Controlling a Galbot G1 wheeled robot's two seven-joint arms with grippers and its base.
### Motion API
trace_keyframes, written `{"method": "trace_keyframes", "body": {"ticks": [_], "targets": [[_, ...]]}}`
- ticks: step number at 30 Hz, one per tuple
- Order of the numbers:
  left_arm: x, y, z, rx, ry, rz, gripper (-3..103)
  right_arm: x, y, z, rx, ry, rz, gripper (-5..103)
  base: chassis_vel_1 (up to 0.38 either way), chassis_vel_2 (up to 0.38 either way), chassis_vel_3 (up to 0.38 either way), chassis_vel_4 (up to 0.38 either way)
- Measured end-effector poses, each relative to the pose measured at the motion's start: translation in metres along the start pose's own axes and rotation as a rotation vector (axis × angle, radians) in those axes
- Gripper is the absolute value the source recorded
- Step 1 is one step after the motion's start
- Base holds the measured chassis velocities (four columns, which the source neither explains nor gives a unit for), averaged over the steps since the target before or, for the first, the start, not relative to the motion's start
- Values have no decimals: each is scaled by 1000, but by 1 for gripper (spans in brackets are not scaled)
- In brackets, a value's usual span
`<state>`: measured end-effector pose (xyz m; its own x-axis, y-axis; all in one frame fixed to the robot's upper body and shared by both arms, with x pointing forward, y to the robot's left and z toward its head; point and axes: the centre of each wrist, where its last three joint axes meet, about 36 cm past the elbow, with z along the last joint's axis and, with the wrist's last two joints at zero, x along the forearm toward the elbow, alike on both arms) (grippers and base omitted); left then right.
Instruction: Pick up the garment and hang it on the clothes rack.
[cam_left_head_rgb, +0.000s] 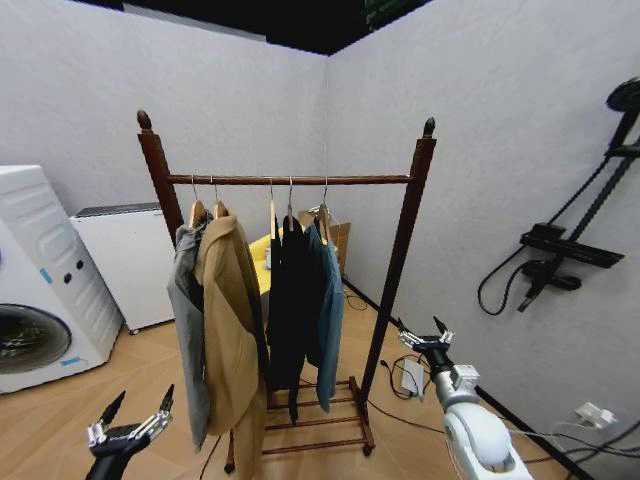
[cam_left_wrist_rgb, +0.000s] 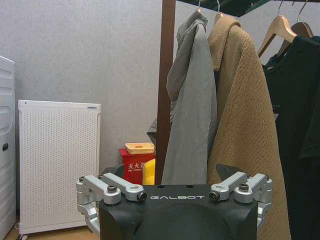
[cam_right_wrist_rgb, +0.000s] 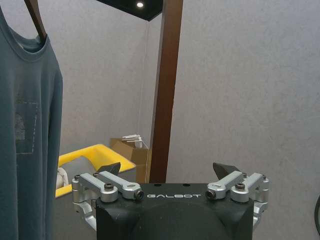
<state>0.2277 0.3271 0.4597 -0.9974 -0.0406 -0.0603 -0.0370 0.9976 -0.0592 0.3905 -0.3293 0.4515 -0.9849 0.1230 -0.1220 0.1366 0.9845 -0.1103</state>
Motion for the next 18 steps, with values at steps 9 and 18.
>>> {"method": "trace_keyframes", "body": {"ticks": [9,18], "targets": [[0,0,0,0,0,0,100,1,0,-2,11,-3,1,100,0,0,0,0],[0,0,0,0,0,0,100,1,4,-3,6,-7,-6,100,-13,-49,-49,-16]]}}
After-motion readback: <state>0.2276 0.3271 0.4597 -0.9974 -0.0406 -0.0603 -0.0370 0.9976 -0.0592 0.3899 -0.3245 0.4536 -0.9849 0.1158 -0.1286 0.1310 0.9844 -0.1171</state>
